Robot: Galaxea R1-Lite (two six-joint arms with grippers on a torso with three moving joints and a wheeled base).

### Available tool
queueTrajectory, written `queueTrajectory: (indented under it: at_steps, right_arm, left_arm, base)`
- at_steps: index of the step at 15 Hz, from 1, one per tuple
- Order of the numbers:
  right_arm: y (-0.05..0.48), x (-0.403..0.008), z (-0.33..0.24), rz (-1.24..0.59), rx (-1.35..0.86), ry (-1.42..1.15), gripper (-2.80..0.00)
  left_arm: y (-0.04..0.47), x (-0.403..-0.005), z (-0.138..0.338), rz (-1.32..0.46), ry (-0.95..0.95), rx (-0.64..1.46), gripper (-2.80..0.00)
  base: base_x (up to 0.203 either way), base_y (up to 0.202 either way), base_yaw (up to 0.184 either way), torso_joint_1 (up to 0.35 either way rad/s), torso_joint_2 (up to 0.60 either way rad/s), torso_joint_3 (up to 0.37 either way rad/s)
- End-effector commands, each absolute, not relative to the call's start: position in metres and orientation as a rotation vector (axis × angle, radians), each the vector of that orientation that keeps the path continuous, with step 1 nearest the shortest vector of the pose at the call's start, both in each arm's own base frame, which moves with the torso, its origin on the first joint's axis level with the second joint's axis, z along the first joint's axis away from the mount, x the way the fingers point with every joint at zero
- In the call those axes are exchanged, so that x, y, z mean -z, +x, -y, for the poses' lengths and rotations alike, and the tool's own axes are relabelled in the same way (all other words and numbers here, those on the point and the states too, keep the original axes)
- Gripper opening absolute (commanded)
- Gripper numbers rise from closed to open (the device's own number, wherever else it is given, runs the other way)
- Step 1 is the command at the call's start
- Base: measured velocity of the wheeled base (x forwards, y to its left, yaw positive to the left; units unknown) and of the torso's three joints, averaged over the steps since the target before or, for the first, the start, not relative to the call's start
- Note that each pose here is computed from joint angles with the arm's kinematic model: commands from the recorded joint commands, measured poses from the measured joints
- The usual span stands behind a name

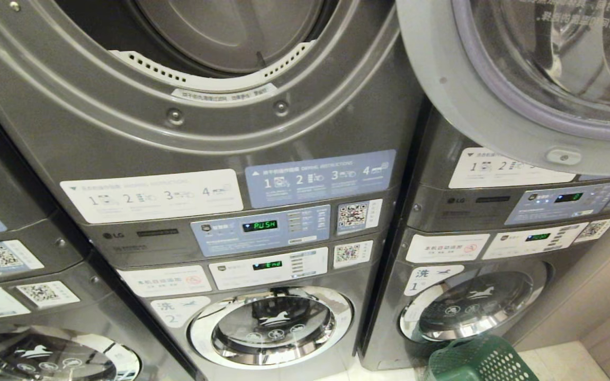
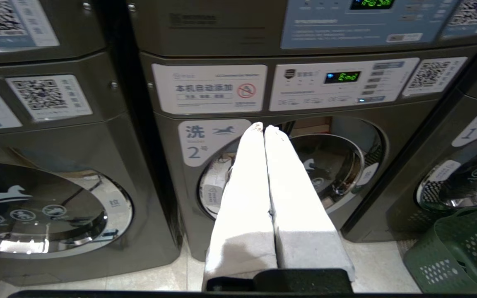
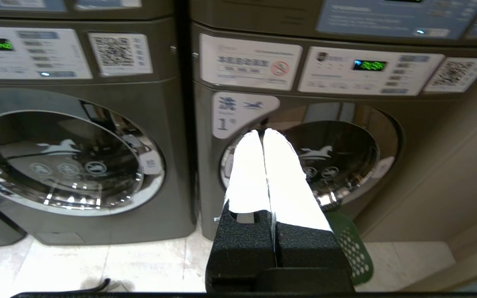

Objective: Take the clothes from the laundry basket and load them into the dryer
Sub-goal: Close the dryer

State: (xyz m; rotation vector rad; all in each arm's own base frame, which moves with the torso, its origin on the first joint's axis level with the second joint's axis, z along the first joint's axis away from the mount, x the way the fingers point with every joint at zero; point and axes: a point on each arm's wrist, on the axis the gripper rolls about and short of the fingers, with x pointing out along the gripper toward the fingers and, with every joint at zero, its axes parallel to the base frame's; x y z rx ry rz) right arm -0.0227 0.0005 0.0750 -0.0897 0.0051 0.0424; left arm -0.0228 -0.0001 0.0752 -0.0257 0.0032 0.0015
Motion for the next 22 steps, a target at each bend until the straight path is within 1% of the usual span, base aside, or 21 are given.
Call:
queueTrajectory:
  at_steps: [1, 12, 15, 17, 19, 22]
  right_arm:
    - [-0.023, -0.075, -0.001, -0.004, -0.043, -0.090, -2.80]
    - [-0.023, -0.075, -0.001, -0.003, -0.043, -0.086, -2.80]
    - [-0.024, -0.079, 0.000, 0.009, -0.014, -0.085, -2.80]
    - [-0.032, -0.103, 0.002, 0.079, 0.081, -0.071, -2.80]
    - [-0.044, -0.137, 0.003, 0.126, 0.143, -0.035, -2.80]
    - [-0.034, -0.191, 0.005, 0.077, 0.239, 0.063, -2.80]
  left_arm:
    - [-0.023, -0.075, 0.000, -0.005, -0.026, -0.002, -2.80]
    - [-0.023, -0.075, 0.000, -0.005, -0.026, -0.002, -2.80]
    - [-0.023, -0.075, 0.000, -0.005, -0.028, -0.003, -2.80]
    - [-0.023, -0.075, 0.000, -0.005, -0.025, 0.000, -2.80]
    - [-0.023, -0.075, 0.000, -0.005, -0.028, -0.002, -2.80]
    - [-0.023, -0.075, 0.000, -0.005, -0.025, -0.002, -2.80]
  base:
    - [0.000, -0.197, 0.001, 0.003, 0.00, 0.005]
    - [0.000, -0.192, 0.002, 0.002, 0.00, 0.001]
    - [0.000, -0.061, 0.003, 0.002, 0.00, 0.000]
    - [0.000, 0.000, 0.000, 0.000, 0.00, 0.000]
    - [0.000, 0.000, 0.000, 0.000, 0.00, 0.000]
    - [0.000, 0.000, 0.000, 0.000, 0.00, 0.000]
